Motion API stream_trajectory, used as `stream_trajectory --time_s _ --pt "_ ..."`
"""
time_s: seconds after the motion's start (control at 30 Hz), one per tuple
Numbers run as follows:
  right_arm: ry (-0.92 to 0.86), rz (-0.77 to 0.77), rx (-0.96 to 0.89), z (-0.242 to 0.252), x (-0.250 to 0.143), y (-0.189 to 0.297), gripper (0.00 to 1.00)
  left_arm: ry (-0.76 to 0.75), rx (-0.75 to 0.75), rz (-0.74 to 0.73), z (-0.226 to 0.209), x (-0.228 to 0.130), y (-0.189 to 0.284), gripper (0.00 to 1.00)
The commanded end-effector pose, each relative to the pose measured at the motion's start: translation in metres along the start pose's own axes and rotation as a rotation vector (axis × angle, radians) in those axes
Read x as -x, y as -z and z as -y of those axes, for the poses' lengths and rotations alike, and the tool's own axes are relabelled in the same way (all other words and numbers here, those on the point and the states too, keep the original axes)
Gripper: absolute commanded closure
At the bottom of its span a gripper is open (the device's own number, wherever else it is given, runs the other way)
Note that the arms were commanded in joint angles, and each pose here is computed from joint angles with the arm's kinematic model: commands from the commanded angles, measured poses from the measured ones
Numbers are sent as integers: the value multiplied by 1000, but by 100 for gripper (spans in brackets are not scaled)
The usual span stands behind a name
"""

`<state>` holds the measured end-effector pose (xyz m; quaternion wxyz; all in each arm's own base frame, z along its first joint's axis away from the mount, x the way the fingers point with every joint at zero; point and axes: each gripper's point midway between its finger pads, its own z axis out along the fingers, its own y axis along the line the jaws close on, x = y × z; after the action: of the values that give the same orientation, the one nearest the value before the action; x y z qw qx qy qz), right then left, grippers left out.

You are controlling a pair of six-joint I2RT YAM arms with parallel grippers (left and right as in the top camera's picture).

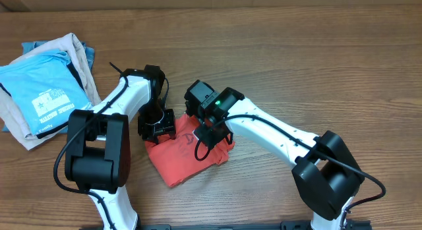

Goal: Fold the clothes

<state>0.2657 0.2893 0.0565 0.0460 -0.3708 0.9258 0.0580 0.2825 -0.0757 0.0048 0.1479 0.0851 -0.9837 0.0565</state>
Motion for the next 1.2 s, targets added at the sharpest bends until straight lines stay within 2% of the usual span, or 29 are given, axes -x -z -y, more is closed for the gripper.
stream_trajectory --time_s 0.0,0.27,0.37,0.53,0.97,1.17 --pt "17 5 9 -6 -2 -12 45 10 54 16 -11 2 -6 47" --pt "19 48 -99 13 -1 -31 44 10 55 13 -11 1 -6 47" --pt "4 71 -231 35 4 -28 44 10 55 13 -11 2 -6 48" --pt "-146 161 -491 90 18 -9 41 10 56 11 -11 1 -6 48" --pt "-294 164 -509 146 9 25 37 15 52 27 -10 5 -6 52" --pt "-286 99 -400 129 -7 26 36 14 60 51 -11 11 -6 54"
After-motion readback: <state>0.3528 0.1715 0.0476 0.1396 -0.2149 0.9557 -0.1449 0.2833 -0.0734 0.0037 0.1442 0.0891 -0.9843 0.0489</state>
